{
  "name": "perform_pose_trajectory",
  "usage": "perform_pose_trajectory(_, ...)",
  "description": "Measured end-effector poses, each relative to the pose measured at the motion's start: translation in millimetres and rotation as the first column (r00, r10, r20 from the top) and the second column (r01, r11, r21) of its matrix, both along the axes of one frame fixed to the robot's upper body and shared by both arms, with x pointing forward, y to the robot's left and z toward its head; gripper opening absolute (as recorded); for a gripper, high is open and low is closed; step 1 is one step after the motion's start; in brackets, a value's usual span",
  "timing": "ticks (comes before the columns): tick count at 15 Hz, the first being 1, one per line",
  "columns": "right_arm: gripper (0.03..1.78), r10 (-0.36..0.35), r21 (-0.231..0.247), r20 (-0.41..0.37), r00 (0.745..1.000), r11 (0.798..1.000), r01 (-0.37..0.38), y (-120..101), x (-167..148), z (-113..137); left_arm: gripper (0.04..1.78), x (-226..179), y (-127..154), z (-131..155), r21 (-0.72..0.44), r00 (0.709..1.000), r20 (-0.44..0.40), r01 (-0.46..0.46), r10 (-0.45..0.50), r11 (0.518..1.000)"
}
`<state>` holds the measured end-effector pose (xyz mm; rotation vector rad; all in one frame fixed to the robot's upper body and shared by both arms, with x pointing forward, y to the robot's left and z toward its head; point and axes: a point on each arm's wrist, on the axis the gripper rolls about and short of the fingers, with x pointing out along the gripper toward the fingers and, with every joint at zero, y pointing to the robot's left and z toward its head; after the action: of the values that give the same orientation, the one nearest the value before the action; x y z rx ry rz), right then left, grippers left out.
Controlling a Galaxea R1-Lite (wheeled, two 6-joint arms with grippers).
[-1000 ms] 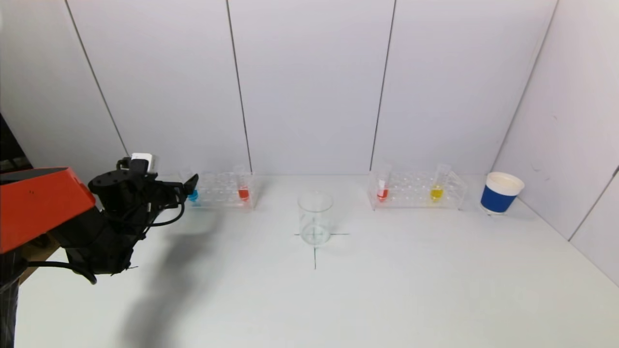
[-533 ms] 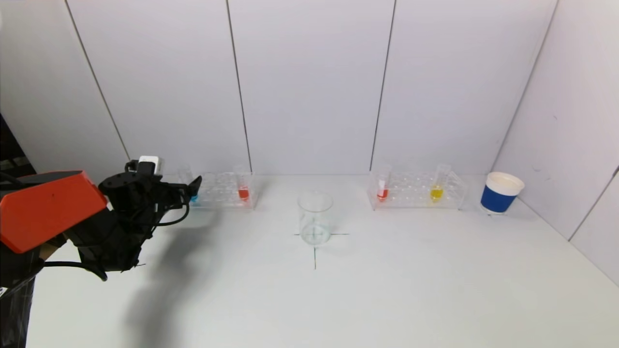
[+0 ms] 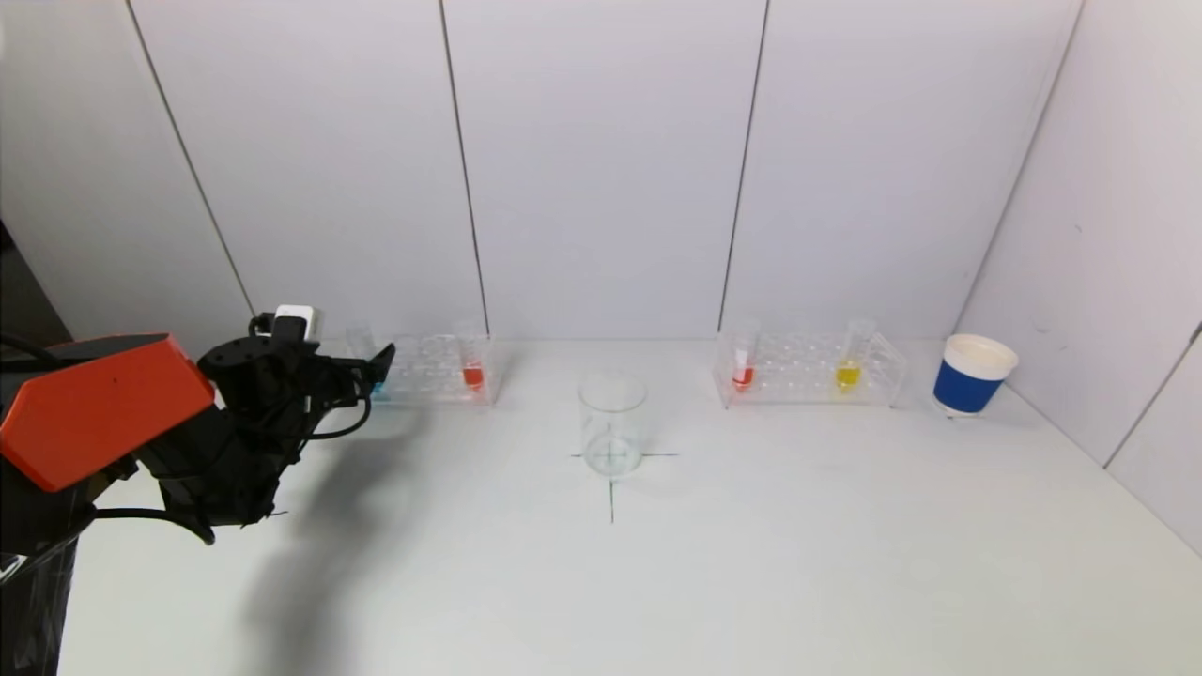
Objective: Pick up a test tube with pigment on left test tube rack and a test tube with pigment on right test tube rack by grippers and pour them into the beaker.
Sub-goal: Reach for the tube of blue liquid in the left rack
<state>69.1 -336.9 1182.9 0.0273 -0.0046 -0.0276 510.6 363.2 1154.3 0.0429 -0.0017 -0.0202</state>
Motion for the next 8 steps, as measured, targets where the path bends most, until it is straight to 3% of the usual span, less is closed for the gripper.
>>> perform_pose_trajectory(8,1.77,0.0,0.0,0.0,1.0,1.0,0.0,0.0,0.0,0.0,1.76,4.5,1.9,4.0,0.0,1.0,0.029,-0.008,0.008,1.0)
